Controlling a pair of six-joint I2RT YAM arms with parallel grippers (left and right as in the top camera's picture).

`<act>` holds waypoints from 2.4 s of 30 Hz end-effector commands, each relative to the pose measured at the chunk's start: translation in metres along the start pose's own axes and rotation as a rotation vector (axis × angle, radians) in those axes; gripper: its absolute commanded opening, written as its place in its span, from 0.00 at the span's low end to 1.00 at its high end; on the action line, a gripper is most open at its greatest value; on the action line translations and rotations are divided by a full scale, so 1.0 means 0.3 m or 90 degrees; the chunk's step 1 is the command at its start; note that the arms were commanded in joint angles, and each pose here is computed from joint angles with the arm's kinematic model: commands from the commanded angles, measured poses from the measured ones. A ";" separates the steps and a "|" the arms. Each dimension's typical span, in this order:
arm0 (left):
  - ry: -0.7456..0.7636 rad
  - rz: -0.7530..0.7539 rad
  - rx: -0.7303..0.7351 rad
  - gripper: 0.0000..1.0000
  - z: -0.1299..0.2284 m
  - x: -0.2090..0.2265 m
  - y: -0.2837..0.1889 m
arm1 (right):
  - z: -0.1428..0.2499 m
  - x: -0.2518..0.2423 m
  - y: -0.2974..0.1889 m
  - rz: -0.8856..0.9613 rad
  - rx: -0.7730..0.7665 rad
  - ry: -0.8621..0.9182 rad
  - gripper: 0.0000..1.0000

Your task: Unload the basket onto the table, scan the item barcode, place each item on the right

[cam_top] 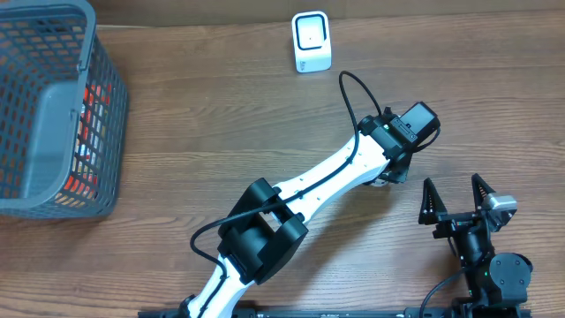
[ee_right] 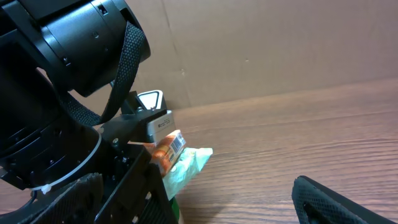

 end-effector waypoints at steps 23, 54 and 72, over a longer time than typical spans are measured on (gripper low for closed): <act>0.007 0.027 -0.069 0.33 -0.039 0.004 -0.174 | 0.008 -0.004 0.001 0.002 -0.001 0.002 1.00; 0.022 -0.005 -0.047 0.41 0.054 0.021 0.005 | 0.008 -0.004 0.001 0.002 -0.001 0.002 1.00; 0.027 -0.003 -0.052 0.64 0.045 0.020 -0.003 | 0.008 -0.004 0.001 0.002 -0.001 0.002 1.00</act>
Point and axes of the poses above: each gripper's point midway between its finger pads, its own y axis out along the fingers, its own x axis along the line the jaws close on, z = x × y, the point moved 7 cm from there along -y, back along the fingers, and after that the axes turned 2 degrees about -y, right-handed, at the moved point
